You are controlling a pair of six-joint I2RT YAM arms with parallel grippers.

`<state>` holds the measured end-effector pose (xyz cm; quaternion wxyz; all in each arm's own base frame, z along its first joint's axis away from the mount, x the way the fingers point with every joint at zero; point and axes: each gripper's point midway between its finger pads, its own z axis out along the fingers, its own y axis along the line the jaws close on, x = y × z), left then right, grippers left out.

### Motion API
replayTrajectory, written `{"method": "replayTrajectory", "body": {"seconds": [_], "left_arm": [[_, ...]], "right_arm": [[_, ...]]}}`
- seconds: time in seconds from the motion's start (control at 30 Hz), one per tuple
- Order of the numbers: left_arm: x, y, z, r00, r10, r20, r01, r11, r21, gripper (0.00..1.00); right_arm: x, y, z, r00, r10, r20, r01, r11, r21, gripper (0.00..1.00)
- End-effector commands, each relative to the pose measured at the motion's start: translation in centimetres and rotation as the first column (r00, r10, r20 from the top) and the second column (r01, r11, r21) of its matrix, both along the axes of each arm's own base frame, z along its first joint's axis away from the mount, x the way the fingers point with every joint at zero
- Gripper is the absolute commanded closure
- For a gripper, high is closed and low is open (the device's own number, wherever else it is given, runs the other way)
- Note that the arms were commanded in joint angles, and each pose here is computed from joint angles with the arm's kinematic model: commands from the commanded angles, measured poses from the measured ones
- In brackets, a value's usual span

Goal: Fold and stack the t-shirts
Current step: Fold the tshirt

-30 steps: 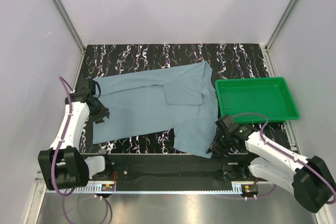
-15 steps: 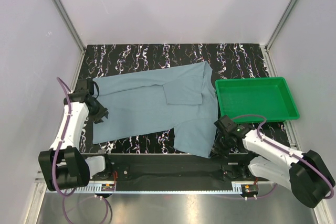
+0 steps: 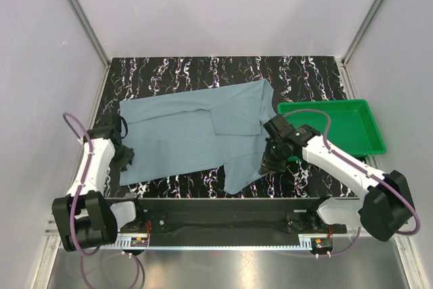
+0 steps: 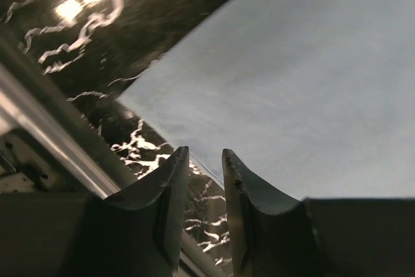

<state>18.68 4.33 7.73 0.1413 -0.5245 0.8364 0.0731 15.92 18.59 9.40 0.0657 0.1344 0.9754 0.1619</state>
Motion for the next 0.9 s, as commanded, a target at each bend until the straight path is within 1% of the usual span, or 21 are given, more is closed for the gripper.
{"method": "replayTrajectory", "body": {"seconds": [0.0,0.07,0.1,0.17,0.23,0.27,0.3,0.43,0.53,0.57,0.6,0.7,0.77,0.87], "left_arm": [[-0.9,2.0,-0.6,0.983,0.178,0.039,-0.18,0.98,0.08,0.68],[-1.5,2.6,-1.6,0.978,0.208,0.033,-0.21,0.973,0.097,0.68],[-1.8,3.4,-1.9,0.969,0.243,0.03,-0.245,0.964,0.106,0.68],[-2.3,3.9,-2.6,0.965,0.263,0.012,-0.263,0.959,0.109,0.68],[-2.8,4.9,-3.0,0.957,0.29,0.0,-0.288,0.949,0.131,0.68],[-2.8,5.6,-3.1,0.952,0.307,0.014,-0.306,0.942,0.141,0.68],[-2.9,5.9,-3.2,0.955,0.297,0.014,-0.296,0.944,0.149,0.68],[-2.2,5.3,-4.0,0.959,0.279,0.054,-0.283,0.955,0.089,0.69],[-2.6,4.4,-4.8,0.956,0.287,0.054,-0.289,0.956,0.051,0.7],[-2.9,4.4,-4.8,0.954,0.295,0.05,-0.297,0.953,0.053,0.69],[-3.1,4.4,-4.9,0.953,0.297,0.051,-0.3,0.952,0.06,0.66],[-3.1,4.3,-4.9,0.95,0.306,0.054,-0.309,0.949,0.055,0.61],[-3.2,4.1,-5.3,0.949,0.313,0.04,-0.315,0.948,0.044,0.56],[-3.3,3.5,-6.2,0.95,0.313,0.012,-0.313,0.95,0.012,0.55]], "right_arm": [[-0.7,-1.8,-0.1,0.997,0.077,-0.029,-0.079,0.995,-0.069,1.0],[-0.9,-2.3,-0.3,0.997,0.065,-0.051,-0.068,0.995,-0.068,1.0],[-1.0,-3.0,-0.9,0.997,0.038,-0.073,-0.043,0.996,-0.075,1.0],[-1.5,-3.4,-1.0,0.996,0.014,-0.089,-0.019,0.998,-0.058,1.0],[-1.8,-4.1,-1.1,0.995,-0.026,-0.095,0.022,0.999,-0.04,1.0],[-1.9,-4.3,-1.2,0.995,-0.036,-0.094,0.033,0.999,-0.037,1.0],[-2.1,-4.6,-1.1,0.994,-0.05,-0.092,0.047,0.998,-0.037,1.0],[-2.3,-5.0,-0.9,0.994,-0.068,-0.088,0.065,0.997,-0.035,1.0],[-2.3,-5.1,-0.8,0.994,-0.076,-0.084,0.074,0.997,-0.029,1.0],[-2.3,-5.1,-0.8,0.993,-0.076,-0.085,0.074,0.997,-0.028,1.0],[-2.3,-5.1,-0.8,0.993,-0.076,-0.085,0.074,0.997,-0.027,1.0],[-2.2,-5.1,-0.9,0.993,-0.076,-0.087,0.075,0.997,-0.019,1.0],[-2.1,-5.0,-1.0,0.994,-0.072,-0.088,0.071,0.997,-0.014,1.0],[-1.9,-5.1,-1.0,0.994,-0.068,-0.085,0.067,0.998,-0.012,1.0]]}}
